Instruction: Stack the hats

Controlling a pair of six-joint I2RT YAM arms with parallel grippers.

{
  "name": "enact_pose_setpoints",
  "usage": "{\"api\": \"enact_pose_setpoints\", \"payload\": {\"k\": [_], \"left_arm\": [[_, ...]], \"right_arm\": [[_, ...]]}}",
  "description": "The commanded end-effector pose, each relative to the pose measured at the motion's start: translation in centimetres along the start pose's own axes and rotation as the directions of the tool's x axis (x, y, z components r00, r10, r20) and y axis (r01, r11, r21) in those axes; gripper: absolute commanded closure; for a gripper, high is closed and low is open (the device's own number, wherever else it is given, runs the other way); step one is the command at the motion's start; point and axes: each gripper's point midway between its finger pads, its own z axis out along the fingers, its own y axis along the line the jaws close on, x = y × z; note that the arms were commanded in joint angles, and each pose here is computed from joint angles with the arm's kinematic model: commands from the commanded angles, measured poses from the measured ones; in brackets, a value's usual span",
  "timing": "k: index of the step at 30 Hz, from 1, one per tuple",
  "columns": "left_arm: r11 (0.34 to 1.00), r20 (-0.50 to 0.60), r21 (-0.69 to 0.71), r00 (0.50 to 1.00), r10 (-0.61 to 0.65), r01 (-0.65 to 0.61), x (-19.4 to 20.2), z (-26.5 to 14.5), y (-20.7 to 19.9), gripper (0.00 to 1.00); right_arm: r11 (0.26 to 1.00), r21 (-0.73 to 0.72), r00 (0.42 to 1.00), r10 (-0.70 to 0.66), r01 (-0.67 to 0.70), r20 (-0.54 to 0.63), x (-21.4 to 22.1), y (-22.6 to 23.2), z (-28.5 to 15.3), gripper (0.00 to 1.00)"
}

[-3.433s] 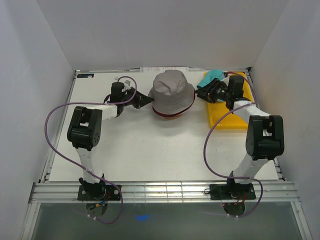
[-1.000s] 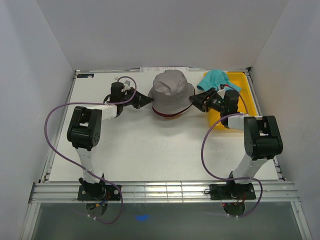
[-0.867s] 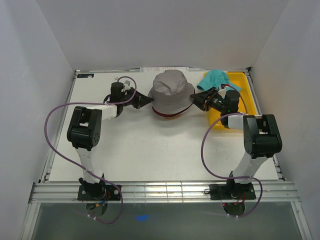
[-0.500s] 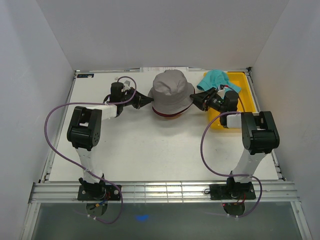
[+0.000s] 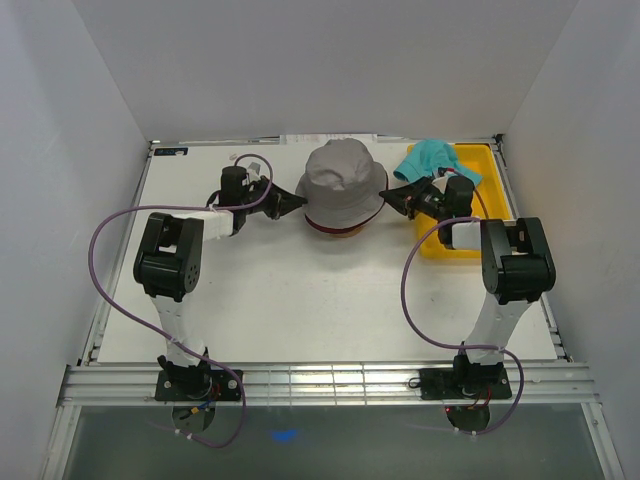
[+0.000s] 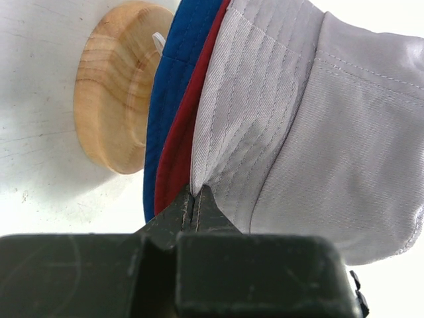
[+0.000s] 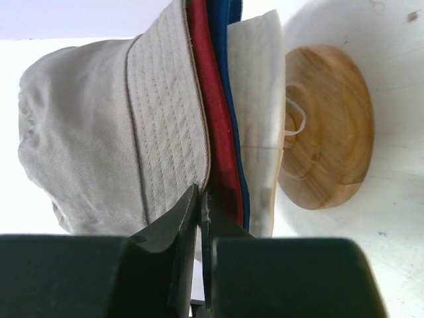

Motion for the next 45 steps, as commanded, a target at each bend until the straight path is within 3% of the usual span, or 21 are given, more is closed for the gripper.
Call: {"api": "enact_pose_setpoints", "payload": {"k": [1, 11, 22, 25, 26, 32, 41, 45], "left_arm": [[0.997, 0.059, -0.073, 0.998, -0.010, 0.015, -1.2, -1.0, 2.5, 1.00], [0.991, 0.060, -0.132, 0.998, -0.022, 0.030, -1.0, -0.8, 5.4, 1.00], [0.991, 0.053, -0.128, 0.997, 0.053, -0.046, -1.9, -0.9, 3.2, 1.00], [0.989, 0.063, -0.128, 0.994, 0.087, -0.078, -2.4, -1.1, 2.0, 0.86], [0.989, 0.062, -0.122, 0.994, 0.093, -0.085, -2.4, -1.2, 1.6, 0.77], [0.988, 0.063, -0.107, 0.991, 0.121, -0.114, -2.5, -1.7, -0.1, 0.52], [0.978, 0.063, -0.075, 0.978, 0.197, -0.193, -2.0, -3.3, -3.3, 0.43], [0.965, 0.076, -0.079, 0.964, 0.254, -0.248, -1.7, -4.9, -5.0, 0.43]], "right_arm": [[0.989, 0.144, 0.999, -0.035, 0.028, 0.042, -1.3, -2.3, -0.3, 0.92], [0.903, 0.405, 0.988, -0.157, 0.144, -0.001, -2.6, -5.9, -1.3, 0.92], [0.851, 0.459, 0.964, -0.260, 0.255, -0.055, -3.3, -5.7, -2.0, 0.92], [0.852, 0.443, 0.957, -0.285, 0.280, -0.056, -3.5, -4.5, -1.9, 0.86], [0.853, 0.434, 0.954, -0.294, 0.288, -0.055, -3.6, -4.0, -1.9, 0.85], [0.850, 0.435, 0.952, -0.298, 0.296, -0.067, -3.7, -3.1, -2.0, 0.75], [0.842, 0.405, 0.930, -0.361, 0.357, -0.069, -4.8, 1.0, -2.0, 0.63], [0.792, 0.444, 0.893, -0.447, 0.419, -0.046, -7.0, 3.6, -2.7, 0.55]]}}
